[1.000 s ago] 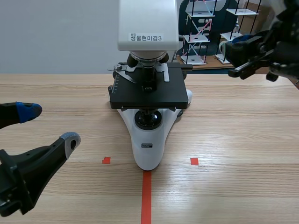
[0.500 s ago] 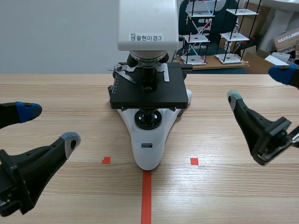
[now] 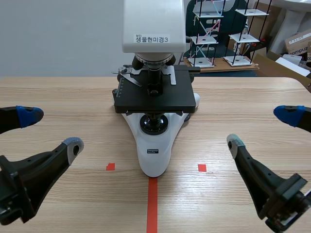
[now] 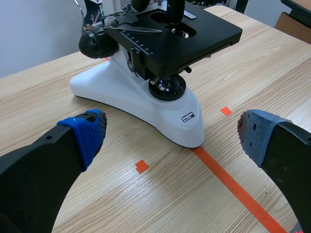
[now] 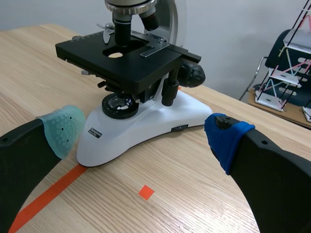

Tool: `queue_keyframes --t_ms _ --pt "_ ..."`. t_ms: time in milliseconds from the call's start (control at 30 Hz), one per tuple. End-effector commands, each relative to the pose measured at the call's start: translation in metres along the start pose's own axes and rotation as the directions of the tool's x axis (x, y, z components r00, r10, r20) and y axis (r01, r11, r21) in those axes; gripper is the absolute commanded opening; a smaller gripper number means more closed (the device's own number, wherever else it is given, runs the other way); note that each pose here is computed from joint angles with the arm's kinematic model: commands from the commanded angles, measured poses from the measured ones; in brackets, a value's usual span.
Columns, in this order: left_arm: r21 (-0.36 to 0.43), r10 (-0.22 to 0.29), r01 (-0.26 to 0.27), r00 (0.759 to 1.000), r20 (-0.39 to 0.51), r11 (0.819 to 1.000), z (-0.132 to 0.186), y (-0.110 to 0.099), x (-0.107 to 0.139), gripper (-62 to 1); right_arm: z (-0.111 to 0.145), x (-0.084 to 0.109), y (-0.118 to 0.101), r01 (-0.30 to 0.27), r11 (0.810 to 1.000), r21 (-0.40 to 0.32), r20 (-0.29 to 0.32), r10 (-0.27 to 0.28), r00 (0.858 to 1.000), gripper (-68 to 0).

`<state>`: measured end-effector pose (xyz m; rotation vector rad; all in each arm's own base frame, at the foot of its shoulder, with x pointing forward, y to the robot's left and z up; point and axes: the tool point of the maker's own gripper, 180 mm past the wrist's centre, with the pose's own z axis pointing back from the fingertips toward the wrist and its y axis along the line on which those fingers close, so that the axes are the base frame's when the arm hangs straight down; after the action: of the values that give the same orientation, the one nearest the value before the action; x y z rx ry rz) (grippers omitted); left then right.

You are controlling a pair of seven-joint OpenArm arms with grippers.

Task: Return to the home posture

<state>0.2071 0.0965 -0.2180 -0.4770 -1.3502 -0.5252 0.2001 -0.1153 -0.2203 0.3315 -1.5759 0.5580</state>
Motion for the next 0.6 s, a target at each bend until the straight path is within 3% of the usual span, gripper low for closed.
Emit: queue_keyframes --t_ms 0,567 --pt "-0.002 0.007 -0.007 1.0 0.023 1.0 0.0001 -0.0015 0.0059 -4.3 -0.0015 0.0114 -0.0031 -0.005 1.0 -0.008 0.039 0.005 0.999 -13.0" --pt "-0.002 0.007 -0.007 1.0 0.023 1.0 0.0001 -0.0015 0.0059 -4.3 -0.0017 0.0054 -0.0034 -0.006 1.0 -0.008 0.006 0.006 1.0 -13.0"
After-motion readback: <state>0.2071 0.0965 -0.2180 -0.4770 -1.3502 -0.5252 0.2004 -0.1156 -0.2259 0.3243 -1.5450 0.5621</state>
